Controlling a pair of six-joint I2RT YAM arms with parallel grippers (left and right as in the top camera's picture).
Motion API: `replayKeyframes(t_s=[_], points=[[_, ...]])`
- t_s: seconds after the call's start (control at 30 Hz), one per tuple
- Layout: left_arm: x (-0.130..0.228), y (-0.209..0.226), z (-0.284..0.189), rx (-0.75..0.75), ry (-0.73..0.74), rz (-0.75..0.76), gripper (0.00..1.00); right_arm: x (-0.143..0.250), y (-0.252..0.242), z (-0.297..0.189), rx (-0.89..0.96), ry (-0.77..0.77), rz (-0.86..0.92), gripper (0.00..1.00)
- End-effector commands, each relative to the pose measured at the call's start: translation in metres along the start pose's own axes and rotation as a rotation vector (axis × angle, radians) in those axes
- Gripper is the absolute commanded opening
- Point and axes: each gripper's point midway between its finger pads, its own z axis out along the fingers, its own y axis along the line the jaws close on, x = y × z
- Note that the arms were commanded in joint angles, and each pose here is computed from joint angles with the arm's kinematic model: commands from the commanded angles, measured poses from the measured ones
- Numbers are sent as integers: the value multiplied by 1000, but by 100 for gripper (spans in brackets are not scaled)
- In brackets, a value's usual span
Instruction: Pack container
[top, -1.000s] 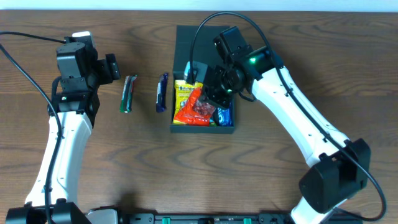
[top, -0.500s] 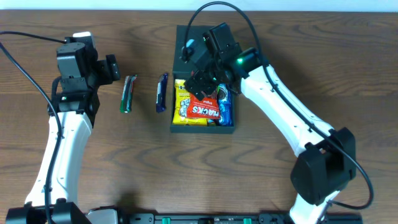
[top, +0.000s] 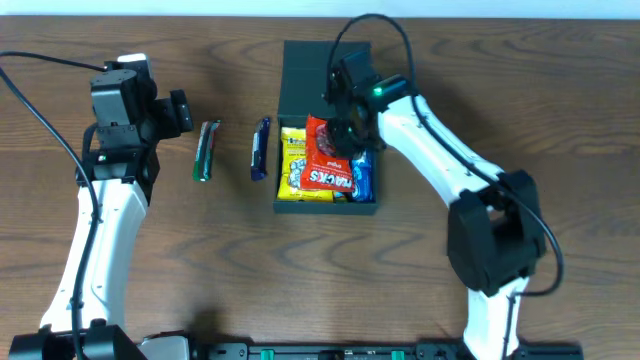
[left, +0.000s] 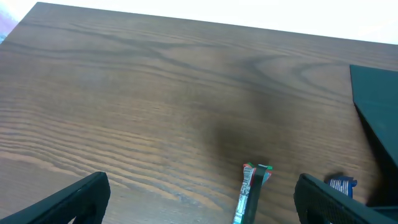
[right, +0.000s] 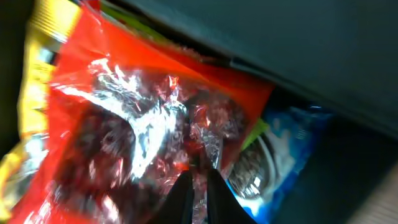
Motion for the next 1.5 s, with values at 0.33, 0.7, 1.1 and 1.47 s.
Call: replayKeyframes(t_s=[0.33, 0.7, 1.1, 1.47], points=[[-11, 0, -5, 6, -25, -8, 95, 6, 79, -1, -298, 32, -86, 2], [-3, -1, -4, 13, 5, -6, 95, -10, 88, -37, -351, -20, -63, 1], [93, -96, 38, 534, 392, -160, 6, 16, 2, -36, -4, 77, 196, 2], [152, -174, 43, 725, 590, -155, 6, 39, -5, -5, -11, 122, 209, 1]])
